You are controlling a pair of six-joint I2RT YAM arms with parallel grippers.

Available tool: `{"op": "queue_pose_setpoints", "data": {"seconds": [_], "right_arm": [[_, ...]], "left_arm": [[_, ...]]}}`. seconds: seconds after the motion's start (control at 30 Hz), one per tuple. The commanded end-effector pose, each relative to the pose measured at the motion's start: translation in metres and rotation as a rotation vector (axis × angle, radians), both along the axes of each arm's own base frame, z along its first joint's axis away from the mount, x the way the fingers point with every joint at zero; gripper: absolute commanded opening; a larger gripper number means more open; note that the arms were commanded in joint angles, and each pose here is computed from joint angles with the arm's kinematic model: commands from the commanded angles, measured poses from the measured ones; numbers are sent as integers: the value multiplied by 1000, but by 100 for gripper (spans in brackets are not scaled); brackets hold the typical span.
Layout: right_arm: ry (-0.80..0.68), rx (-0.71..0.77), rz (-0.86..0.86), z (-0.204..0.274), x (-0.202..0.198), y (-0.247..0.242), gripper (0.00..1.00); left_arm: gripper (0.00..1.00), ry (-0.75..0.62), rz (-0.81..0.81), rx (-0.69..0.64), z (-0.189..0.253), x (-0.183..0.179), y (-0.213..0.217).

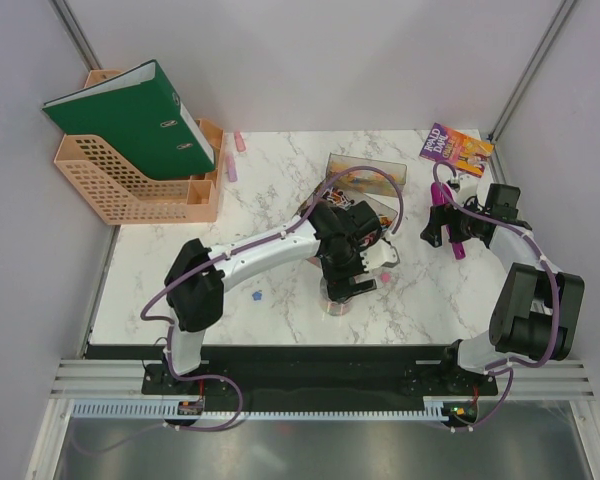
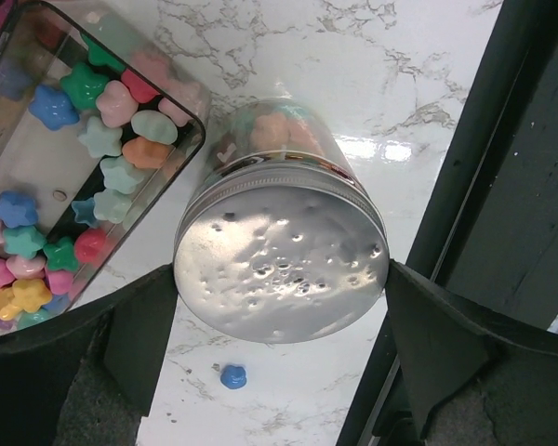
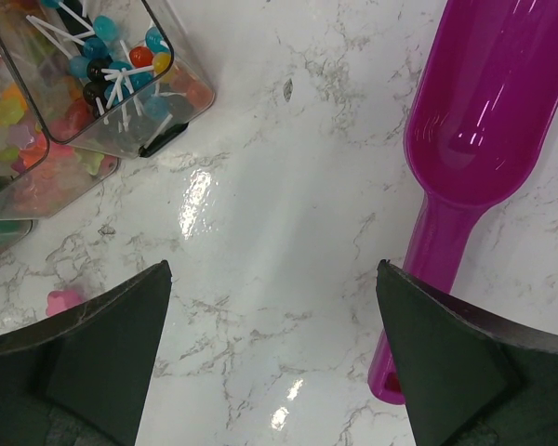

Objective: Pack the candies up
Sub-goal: Close the bottle lid on the packing bottle.

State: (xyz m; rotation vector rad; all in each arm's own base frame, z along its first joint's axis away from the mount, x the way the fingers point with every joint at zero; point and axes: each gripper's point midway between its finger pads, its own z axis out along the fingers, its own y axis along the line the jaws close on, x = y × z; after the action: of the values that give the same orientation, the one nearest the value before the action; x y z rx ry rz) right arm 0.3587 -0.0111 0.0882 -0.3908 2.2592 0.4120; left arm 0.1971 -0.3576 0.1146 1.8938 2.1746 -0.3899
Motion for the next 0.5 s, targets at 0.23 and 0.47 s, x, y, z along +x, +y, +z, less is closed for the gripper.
{"op": "queue_pose_setpoints", "data": {"seconds": [0.23,0.47], "right_arm": [[-82,-12,10,22,6,-1,98],[-73,-15,16,26,6,-1,98]], "left_arm": [[100,-131,7,-144,67,11,-11],[100,-122,-7,-180,84,1,-6]]}}
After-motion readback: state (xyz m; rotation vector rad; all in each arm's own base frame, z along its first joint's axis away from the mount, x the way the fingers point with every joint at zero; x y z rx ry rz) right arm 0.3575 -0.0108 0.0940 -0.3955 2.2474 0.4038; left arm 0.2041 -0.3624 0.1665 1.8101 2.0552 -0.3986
